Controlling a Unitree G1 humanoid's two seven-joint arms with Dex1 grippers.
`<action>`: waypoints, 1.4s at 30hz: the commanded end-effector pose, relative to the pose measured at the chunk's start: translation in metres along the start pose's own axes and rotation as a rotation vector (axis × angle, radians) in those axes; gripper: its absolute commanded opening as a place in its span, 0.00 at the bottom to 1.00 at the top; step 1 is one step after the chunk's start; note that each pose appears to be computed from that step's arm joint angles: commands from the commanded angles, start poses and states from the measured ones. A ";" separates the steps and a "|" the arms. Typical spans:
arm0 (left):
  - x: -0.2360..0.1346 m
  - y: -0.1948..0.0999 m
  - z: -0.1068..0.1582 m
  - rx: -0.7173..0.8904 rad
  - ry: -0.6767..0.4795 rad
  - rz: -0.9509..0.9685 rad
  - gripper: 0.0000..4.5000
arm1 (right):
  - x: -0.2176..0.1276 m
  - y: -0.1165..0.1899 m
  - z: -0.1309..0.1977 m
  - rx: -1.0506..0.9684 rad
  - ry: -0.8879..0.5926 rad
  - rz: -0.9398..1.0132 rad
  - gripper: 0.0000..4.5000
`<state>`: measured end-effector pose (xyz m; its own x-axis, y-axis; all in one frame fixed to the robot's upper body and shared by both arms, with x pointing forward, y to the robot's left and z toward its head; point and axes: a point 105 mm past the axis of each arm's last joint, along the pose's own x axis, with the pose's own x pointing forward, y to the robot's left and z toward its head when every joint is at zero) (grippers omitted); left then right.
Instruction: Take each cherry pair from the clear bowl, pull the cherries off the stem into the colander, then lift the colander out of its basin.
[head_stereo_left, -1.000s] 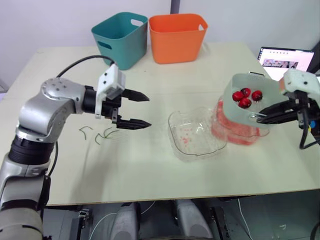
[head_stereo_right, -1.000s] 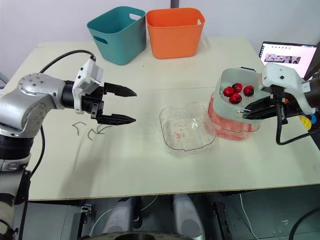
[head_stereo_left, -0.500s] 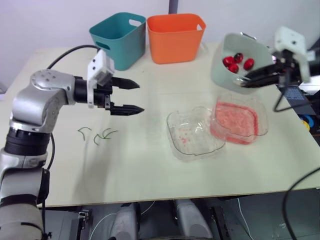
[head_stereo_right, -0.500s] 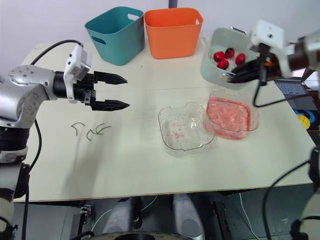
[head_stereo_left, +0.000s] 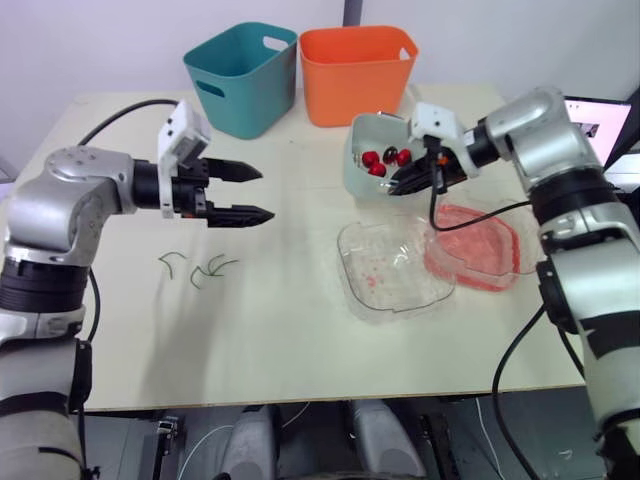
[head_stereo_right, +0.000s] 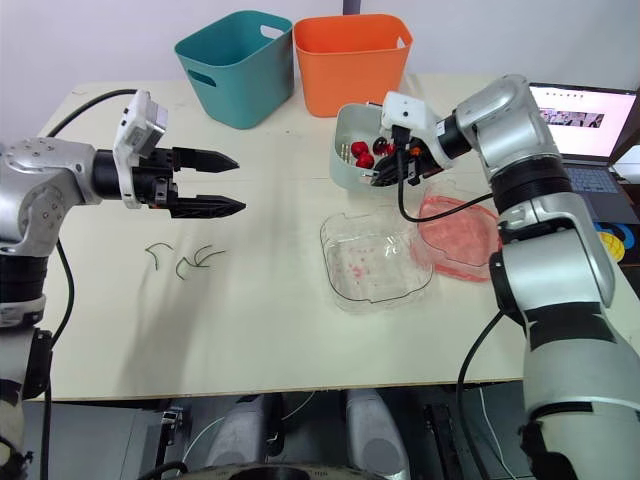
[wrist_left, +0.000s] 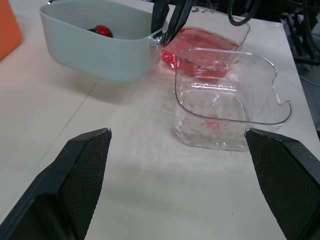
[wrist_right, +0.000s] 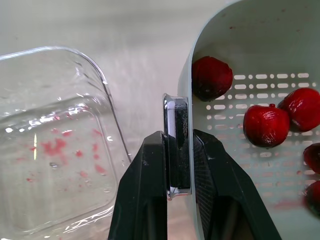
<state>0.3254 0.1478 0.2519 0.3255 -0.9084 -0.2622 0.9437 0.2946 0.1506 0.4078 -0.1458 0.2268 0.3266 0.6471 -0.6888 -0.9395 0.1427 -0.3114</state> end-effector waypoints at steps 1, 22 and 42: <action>-0.006 -0.006 0.011 0.047 -0.026 0.019 1.00 | 0.003 -0.009 0.002 -0.044 0.048 -0.047 0.09; -0.017 0.005 0.002 0.023 -0.023 0.093 1.00 | -0.054 -0.040 0.021 0.008 -0.177 -0.319 0.69; -0.077 -0.001 -0.051 -0.255 0.021 0.266 1.00 | -0.196 0.106 -0.110 0.655 -0.364 -0.699 0.99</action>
<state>0.3069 0.2287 0.2132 0.5330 -0.7912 -0.2999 0.8222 0.5680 -0.0371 0.2688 -0.3325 0.2483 0.8474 0.4638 -0.2583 -0.4936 0.8675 -0.0617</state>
